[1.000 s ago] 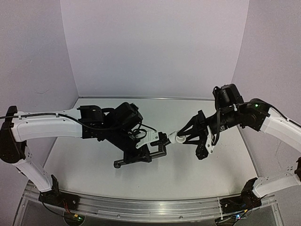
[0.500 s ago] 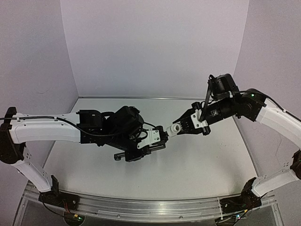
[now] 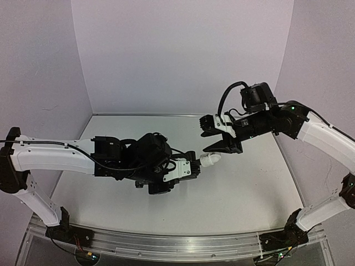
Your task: Install the water faucets
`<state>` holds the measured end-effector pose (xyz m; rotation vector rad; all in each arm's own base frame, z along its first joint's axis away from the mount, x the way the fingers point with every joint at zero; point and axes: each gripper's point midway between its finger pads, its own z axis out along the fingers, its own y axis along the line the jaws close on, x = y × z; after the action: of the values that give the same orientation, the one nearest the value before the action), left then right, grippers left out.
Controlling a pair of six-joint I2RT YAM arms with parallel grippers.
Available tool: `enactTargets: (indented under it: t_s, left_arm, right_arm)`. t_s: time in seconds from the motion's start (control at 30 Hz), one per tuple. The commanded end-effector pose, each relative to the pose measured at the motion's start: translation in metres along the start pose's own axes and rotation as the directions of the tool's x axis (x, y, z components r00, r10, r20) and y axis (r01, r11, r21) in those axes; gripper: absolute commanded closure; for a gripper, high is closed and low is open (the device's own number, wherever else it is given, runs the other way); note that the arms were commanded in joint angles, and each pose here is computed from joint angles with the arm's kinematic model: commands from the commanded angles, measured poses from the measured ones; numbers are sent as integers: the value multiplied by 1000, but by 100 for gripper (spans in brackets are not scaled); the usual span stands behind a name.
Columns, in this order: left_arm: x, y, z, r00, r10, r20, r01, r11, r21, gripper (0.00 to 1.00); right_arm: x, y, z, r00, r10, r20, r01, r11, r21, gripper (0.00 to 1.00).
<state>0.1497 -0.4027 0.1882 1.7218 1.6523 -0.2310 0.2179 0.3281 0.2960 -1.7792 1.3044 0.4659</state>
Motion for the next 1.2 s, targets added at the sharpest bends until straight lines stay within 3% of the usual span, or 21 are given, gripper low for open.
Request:
enactTargets:
  t_s: [0.0,0.53,0.6,0.73,0.83,1.17]
  left_arm:
    - [-44,29,-33,983,-7,183,28,993,-117,100]
    - [-49,27,-46,975,-16,221,42,993,-111,100]
    - [-50,27,-48,973,-26,229,51,993,-107,100]
    - [-52,28,-53,968,-41,249,69,992,-103,100]
    - [-50,27,-51,969,-47,242,72,993,-94,100]
    - [-52,26,-49,966,-86,245,102,993,-54,100]
  right_arm:
    - [2,-17,0,998,43,-38,-40,997,72,55]
    - [38,-16,0,991,7,-136,6,996,91,51]
    - [36,-11,-2,993,-6,-122,15,997,80,46]
    - [27,2,-10,997,-36,-67,39,998,48,24]
    - [21,8,-15,998,-59,-38,60,998,35,13]
    - [15,23,-18,992,-129,-6,129,992,-9,3]
